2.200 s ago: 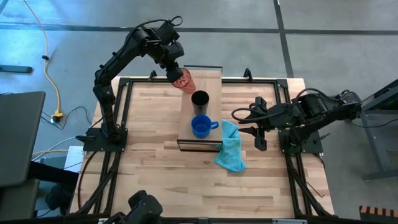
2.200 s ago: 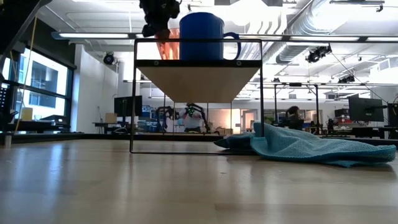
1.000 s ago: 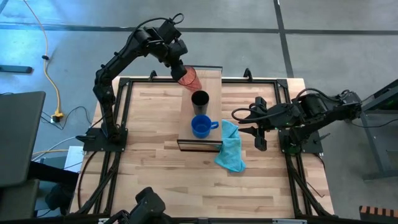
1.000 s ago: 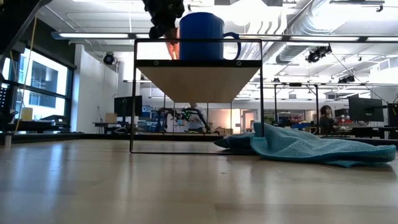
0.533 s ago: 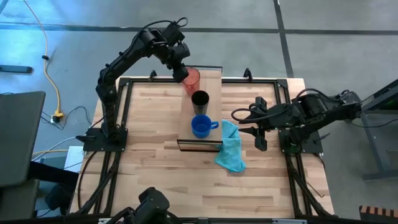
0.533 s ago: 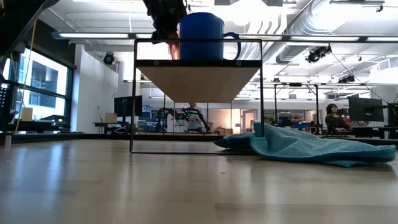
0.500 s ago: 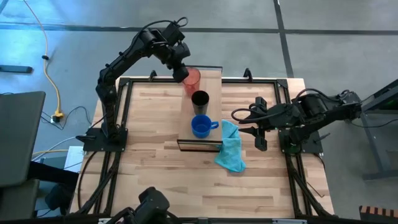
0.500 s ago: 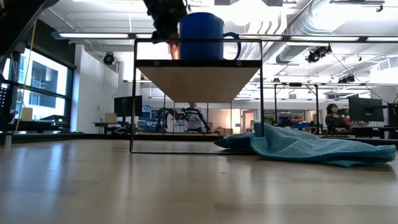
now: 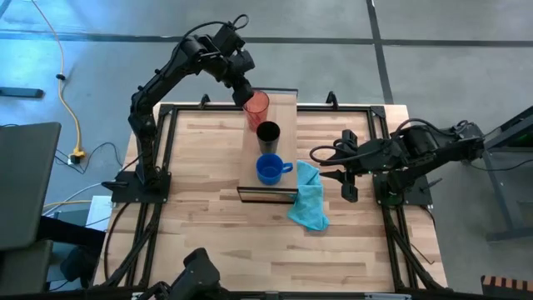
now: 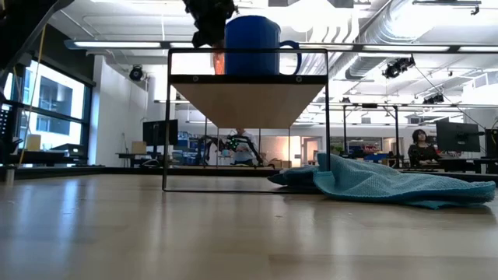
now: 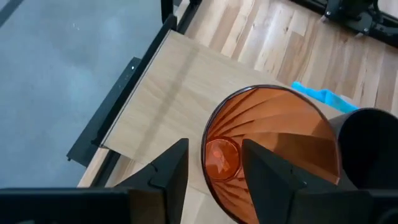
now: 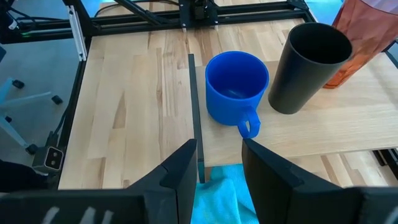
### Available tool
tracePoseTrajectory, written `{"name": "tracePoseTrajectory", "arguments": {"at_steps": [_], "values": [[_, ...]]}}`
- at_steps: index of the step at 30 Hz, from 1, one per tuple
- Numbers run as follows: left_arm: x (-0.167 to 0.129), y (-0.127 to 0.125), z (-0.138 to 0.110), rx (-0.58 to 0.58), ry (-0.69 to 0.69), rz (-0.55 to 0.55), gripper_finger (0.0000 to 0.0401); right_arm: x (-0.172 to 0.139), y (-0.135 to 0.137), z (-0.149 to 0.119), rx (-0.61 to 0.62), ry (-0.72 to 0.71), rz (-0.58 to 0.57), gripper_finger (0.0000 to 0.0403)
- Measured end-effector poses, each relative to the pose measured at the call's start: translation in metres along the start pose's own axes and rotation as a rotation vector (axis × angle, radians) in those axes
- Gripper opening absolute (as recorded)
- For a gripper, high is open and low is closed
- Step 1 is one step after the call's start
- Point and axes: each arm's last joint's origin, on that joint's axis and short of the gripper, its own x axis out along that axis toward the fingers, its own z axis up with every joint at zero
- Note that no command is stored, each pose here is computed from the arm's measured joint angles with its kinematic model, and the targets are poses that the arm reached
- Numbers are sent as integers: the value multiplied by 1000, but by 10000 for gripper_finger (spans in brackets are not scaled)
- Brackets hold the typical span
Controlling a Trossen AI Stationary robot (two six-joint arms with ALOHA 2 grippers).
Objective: Stack small to large cups/mugs on shelf
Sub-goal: Put the red glass cup on the shelf
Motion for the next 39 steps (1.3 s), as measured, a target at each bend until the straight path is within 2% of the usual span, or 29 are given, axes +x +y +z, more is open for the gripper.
{"name": "tracePoseTrajectory", "arguments": {"at_steps": [4,12,19,32,39], "values": [[-8,-2,-1,1,-7,1,138,0,0,0,0,1,0,119],[-28,-8,-20,28,111,19,138,0,0,0,7,2,0,119],[-40,-11,-23,43,89,28,138,0,0,0,13,-4,1,119],[-1,-6,-36,12,243,-43,138,0,0,1,12,-8,2,119],[8,-5,-39,8,257,-89,138,0,0,1,-1,-8,2,119]]}}
